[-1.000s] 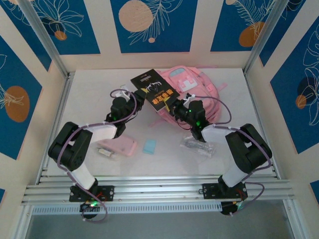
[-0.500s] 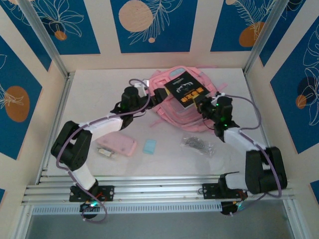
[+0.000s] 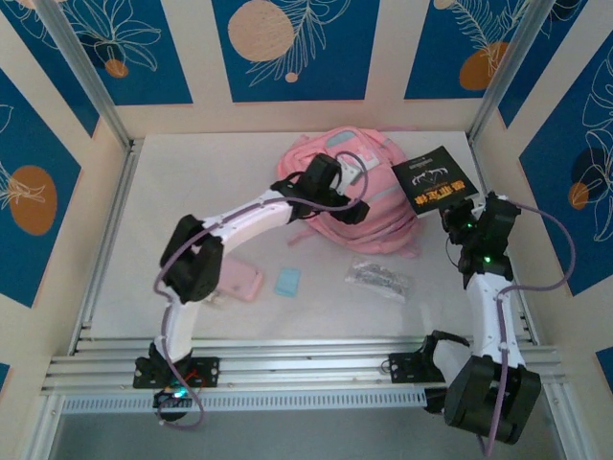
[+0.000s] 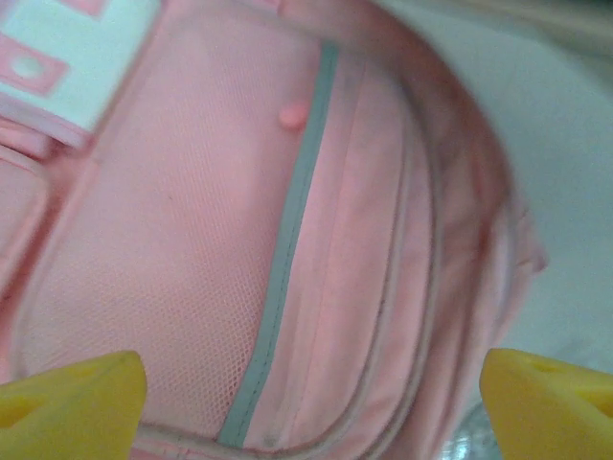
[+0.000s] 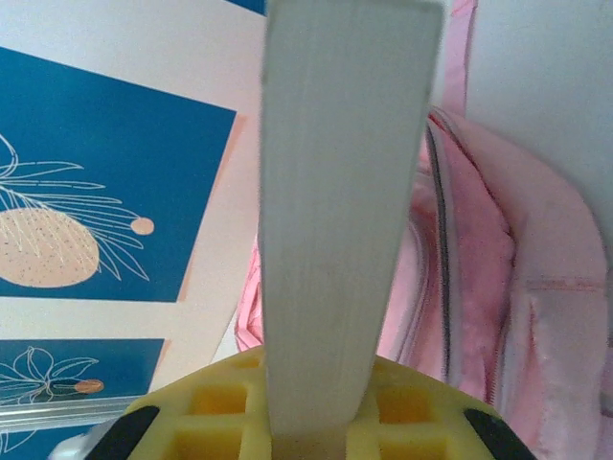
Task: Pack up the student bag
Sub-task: Open the student bag at the top-center of the table.
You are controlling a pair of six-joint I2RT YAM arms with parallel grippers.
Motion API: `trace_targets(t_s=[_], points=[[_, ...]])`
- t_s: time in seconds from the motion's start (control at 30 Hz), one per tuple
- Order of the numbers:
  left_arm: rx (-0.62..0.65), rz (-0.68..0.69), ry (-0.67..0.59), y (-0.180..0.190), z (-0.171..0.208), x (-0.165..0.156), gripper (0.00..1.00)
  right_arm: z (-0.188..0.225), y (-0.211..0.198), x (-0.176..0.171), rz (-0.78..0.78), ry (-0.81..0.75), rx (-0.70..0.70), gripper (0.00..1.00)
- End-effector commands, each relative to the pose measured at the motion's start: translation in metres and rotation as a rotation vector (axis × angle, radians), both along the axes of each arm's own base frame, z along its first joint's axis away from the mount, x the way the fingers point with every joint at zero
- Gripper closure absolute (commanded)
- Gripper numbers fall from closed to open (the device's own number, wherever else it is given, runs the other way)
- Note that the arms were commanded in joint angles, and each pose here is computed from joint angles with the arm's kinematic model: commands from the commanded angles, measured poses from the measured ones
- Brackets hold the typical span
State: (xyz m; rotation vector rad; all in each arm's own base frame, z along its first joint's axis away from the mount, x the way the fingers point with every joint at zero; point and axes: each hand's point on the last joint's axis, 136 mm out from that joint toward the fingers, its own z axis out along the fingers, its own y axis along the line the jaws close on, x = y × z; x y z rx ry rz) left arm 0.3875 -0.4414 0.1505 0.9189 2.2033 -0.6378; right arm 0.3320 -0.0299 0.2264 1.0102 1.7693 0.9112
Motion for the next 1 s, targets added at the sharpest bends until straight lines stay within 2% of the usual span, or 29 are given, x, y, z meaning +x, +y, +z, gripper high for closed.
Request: trace_targets(t_s=[0.0,0.13,0.27,0.37,0.43,0.5,0.6,0.7,0.73,0.83,0.97], points=[[0.188,-0.104,-0.018,-0.002,-0.03,-0.009,0.12,0.039,0.008,-0.005,0.079,-0.107,-0.037,1.0],[0.268,-0.138,-0.034,-0.014,-0.051,-0.003,0.13,0.036,0.01,-0.008,0.101,-0.095,-0.015,1.0],[0.297,-0.176,0.018,-0.018,-0.078,-0.008,0.13,0.032,0.011,-0.01,0.11,-0.083,-0.012,1.0],[0.359,-0.154,0.022,-0.011,-0.101,-0.002,0.13,0.032,0.009,-0.011,0.108,-0.079,-0.013,1.0],[0.413,-0.117,-0.001,-0.003,-0.113,0.009,0.16,0.034,0.009,-0.011,0.111,-0.083,-0.01,1.0],[0.449,-0.083,-0.024,0.004,-0.118,0.019,0.29,0.036,0.009,-0.012,0.114,-0.088,-0.009,1.0],[0.456,-0.068,-0.042,0.007,-0.12,0.028,0.71,0.038,0.008,-0.015,0.105,-0.091,-0.013,1.0],[0.458,-0.061,-0.052,0.01,-0.115,0.032,0.97,0.042,0.003,-0.019,0.086,-0.098,-0.023,1.0],[0.45,-0.058,-0.048,0.011,-0.111,0.031,1.0,0.042,0.001,-0.02,0.078,-0.099,-0.027,1.0],[0.388,-0.05,-0.006,0.011,-0.095,0.025,1.0,0.047,-0.004,-0.025,0.051,-0.101,-0.05,1.0],[0.186,0.006,0.126,0.012,-0.054,0.022,1.0,0.053,-0.016,-0.035,-0.009,-0.086,-0.112,1.0]])
